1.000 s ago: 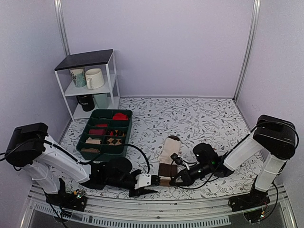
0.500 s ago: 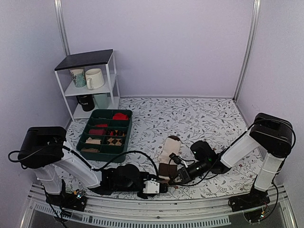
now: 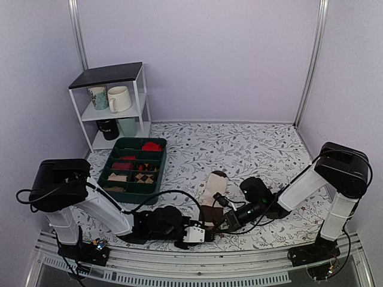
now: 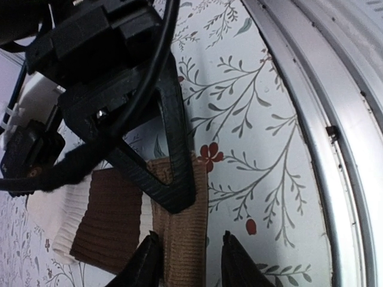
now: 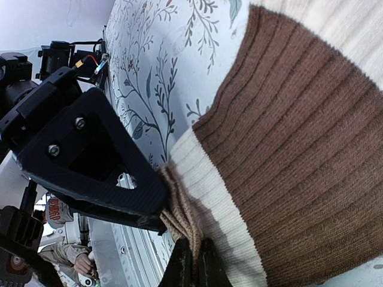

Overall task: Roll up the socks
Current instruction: Roll the sock at the center of the board.

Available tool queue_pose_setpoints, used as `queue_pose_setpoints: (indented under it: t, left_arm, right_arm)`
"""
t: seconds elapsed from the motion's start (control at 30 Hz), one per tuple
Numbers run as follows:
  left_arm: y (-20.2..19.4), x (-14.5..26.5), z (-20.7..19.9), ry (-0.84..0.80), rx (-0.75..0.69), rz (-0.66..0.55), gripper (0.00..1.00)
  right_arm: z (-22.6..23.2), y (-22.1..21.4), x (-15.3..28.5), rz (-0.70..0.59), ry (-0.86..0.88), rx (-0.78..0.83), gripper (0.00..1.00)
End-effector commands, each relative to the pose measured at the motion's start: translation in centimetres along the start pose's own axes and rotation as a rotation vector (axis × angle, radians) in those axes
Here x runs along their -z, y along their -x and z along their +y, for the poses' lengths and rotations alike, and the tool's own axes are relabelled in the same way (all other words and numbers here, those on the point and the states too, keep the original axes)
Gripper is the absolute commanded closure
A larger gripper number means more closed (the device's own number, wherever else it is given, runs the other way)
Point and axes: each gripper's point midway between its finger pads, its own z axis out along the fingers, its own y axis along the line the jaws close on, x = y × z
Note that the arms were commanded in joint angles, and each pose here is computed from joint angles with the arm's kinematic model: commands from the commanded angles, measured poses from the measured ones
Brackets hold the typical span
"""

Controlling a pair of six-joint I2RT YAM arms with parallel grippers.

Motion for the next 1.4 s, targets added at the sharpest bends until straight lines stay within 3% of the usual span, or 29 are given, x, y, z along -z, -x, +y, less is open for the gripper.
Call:
queue_pose_setpoints:
  t: [0.0, 0.13, 0.47, 0.6, 0.8, 1.0, 1.17, 1.37]
  left_arm:
    - [-1.7, -0.6, 0.2, -0.02, 0.048, 0.068, 0.65]
    - [-2.4, -0.7, 0.1, -0.032, 0.065, 0.084, 0.69]
    - [-2.8, -1.1, -1.1, -0.127, 0.136, 0.113, 1.0]
    - [-3.2, -0.6, -2.2, -0.195, 0.238, 0.141, 1.0]
    - [-4.3, 0.4, -4.9, -0.331, 0.443, 0.206, 1.0]
    - [-5.0, 1.0, -6.4, -0.424, 0.582, 0.272, 1.0]
    - [-5.7, 0.9, -6.7, -0.467, 0.65, 0.305, 1.0]
    - [-6.2, 1.0, -6.7, -0.481, 0.67, 0.311, 1.0]
  right_arm:
    - [-3.4, -3.8, -0.1, 0.101, -0.111, -0.134, 1.0]
    - [-3.4, -3.9, -0.1, 0.105, -0.109, -0.135, 1.0]
    - [-3.6, -3.9, -0.1, 0.104, -0.113, -0.138, 0.99]
    - [-2.9, -2.8, 0.4, 0.06, -0.119, -0.087, 0.87]
    - [-0.1, 1.4, 3.5, -0.149, -0.167, 0.154, 0.72]
    - [4.1, 2.4, 6.2, -0.365, -0.197, 0.542, 0.58]
    - [6.4, -0.1, 4.5, -0.373, -0.215, 0.852, 0.57]
    - [5.2, -1.9, 2.0, -0.243, -0.26, 0.954, 0.57]
